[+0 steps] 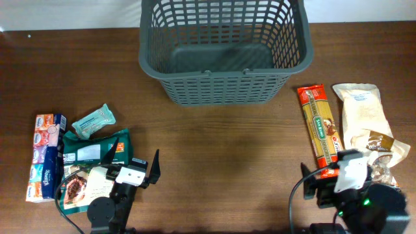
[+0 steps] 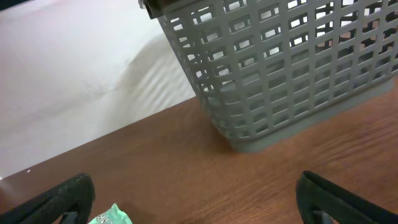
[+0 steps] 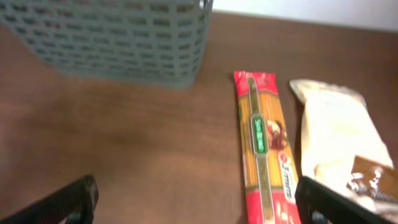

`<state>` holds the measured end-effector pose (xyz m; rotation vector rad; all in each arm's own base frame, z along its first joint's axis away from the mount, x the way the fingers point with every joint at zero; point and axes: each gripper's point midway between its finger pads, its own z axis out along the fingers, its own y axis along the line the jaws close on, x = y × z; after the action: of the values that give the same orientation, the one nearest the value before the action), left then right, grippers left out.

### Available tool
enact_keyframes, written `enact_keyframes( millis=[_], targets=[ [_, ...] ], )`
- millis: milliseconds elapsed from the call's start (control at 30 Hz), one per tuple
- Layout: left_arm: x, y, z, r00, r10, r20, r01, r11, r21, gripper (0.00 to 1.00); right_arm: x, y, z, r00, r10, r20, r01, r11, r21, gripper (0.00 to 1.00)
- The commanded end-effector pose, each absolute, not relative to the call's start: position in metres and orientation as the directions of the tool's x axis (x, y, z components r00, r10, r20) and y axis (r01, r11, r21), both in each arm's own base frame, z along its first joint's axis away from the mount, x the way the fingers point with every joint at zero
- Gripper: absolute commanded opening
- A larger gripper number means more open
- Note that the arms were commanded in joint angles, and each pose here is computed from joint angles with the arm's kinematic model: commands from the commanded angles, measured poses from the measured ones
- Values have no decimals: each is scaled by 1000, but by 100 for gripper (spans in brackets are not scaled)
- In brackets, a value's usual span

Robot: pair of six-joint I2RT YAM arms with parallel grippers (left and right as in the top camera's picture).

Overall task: Pack container
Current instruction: 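Move the right gripper over the San Remo spaghetti pack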

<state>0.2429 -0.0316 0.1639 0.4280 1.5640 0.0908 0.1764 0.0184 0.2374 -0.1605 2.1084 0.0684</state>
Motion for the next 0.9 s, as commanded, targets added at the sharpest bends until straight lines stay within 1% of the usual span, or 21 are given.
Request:
enact_keyframes(
  millis=[0, 200, 333, 533, 667, 767, 867],
  targets=[
    [243, -32, 163, 15, 314, -949, 214, 926, 310, 99, 184, 16, 288, -507, -45, -861, -114, 993, 15, 99],
    [243, -32, 163, 15, 314, -949, 214, 926, 310, 99, 202, 19, 371, -474, -47, -880, -132, 991, 18, 99],
    [243, -32, 163, 15, 314, -949, 214, 926, 310, 99, 197, 23, 397, -494, -50, -868, -151, 988, 30, 99],
    [243, -32, 163, 15, 314, -949, 214, 926, 310, 99, 192, 19, 410, -486, -53, -872, -133, 991, 14, 99],
    [243, -32, 163, 15, 314, -949, 214, 926, 310, 99, 192, 14, 409, -484, -120, -867, -140, 988, -58, 99],
    [243, -32, 163, 15, 314, -949, 213, 927, 310, 99, 192, -3, 405, -509, -115, -853, -53, 993, -102, 99],
    [243, -32, 163, 15, 314, -949, 214, 926, 310, 99, 197, -36, 402, -542, -25, -840, 149, 981, -125, 99]
  ],
)
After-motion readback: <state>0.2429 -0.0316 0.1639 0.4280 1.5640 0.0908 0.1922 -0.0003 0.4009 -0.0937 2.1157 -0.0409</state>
